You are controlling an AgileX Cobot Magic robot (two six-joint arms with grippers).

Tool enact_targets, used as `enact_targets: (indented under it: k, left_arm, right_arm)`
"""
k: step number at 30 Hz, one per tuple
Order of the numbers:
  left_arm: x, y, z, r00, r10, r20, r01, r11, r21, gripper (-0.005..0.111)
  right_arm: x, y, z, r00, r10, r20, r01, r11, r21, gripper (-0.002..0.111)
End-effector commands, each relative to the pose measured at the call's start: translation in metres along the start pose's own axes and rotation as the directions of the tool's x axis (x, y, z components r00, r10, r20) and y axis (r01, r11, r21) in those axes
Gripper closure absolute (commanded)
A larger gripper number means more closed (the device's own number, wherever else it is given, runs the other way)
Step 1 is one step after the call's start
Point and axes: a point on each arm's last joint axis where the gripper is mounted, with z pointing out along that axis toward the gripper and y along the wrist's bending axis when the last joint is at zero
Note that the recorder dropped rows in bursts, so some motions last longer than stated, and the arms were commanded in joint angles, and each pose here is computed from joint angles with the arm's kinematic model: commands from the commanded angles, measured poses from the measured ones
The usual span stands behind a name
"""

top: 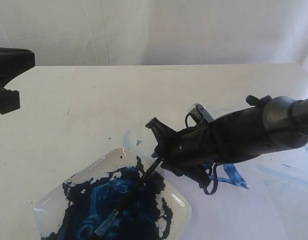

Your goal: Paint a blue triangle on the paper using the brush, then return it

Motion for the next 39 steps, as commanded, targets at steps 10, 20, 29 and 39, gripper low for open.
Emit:
enact_targets:
  k: [10, 20, 29, 39]
  left_arm:
    - [0.000, -0.003, -0.001, 1.000, 0.008, 0.004, -0.008, 1.000, 0.014, 0.107]
    - [0.000, 0.004, -0.002, 0.999, 0.038, -0.003, -0.038, 0.998, -0.057, 0.107]
    - [0.001, 0.006, -0.002, 0.999, 0.040, -0.005, -0.041, 0.996, -0.077, 0.107]
    - [0.001, 0.005, -0.002, 0.999, 0.040, -0.004, -0.041, 0.996, -0.074, 0.107]
  right_arm:
    - [0.020, -0.009, -0.114, 0.922, -0.372, 0.103, 0.384, 0.911, -0.151, 0.093]
    - [0.027, -0.007, -0.184, 0.735, -0.573, 0.362, 0.659, 0.729, -0.185, 0.108]
    - [0.029, -0.005, -0.204, 0.708, -0.563, 0.427, 0.684, 0.697, -0.215, 0.108]
    - [0.029, -0.005, -0.204, 0.708, -0.563, 0.427, 0.684, 0.697, -0.215, 0.108]
